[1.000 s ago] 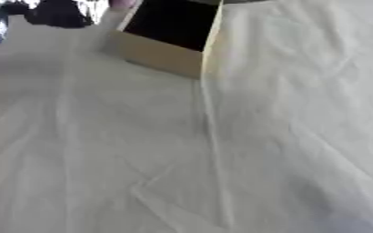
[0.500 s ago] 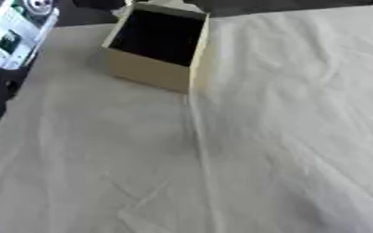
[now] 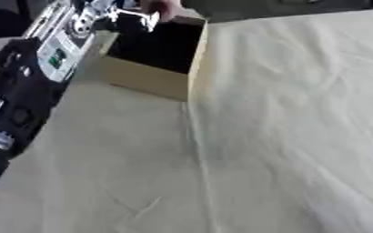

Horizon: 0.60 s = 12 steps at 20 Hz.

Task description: Pick up objects on the table and place them in the box.

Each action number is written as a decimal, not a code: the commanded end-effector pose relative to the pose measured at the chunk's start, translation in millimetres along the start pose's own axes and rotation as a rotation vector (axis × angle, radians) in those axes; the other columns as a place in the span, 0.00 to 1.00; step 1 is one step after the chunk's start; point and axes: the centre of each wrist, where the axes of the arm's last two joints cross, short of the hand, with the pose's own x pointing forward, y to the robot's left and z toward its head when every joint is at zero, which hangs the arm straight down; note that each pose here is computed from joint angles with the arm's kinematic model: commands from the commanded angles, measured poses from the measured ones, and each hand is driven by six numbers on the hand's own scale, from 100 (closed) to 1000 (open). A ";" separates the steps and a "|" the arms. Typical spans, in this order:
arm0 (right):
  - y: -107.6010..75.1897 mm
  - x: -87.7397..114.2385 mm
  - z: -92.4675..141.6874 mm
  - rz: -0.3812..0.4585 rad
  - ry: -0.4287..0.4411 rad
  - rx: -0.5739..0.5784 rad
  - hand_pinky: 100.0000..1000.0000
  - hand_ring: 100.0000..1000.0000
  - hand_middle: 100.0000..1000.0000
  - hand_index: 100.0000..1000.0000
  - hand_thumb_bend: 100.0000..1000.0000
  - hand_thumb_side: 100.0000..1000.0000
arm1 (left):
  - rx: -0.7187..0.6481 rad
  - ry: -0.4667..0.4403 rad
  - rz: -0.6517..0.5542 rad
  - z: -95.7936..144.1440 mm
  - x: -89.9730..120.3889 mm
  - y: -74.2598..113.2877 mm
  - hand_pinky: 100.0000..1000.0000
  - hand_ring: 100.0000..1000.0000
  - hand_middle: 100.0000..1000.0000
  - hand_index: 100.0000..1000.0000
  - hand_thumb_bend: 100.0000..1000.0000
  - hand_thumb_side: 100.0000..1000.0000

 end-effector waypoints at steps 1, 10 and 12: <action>-4.9 6.5 -5.3 0.000 -0.036 -0.012 0.83 0.64 0.52 0.76 0.00 0.69 | 0.026 -0.001 -0.021 -5.9 -1.6 11.4 0.29 0.49 0.57 0.63 0.00 0.14; -3.7 7.0 -6.0 -0.010 -0.040 -0.020 0.83 0.64 0.52 0.76 0.00 0.69 | -0.043 0.026 -0.077 -9.0 -7.7 -11.8 0.43 0.57 0.63 0.68 0.00 0.01; -3.9 6.8 -5.7 -0.010 -0.038 -0.021 0.83 0.64 0.52 0.76 0.00 0.69 | -0.056 0.037 -0.099 -9.0 -9.3 -13.7 0.51 0.63 0.67 0.72 0.00 0.04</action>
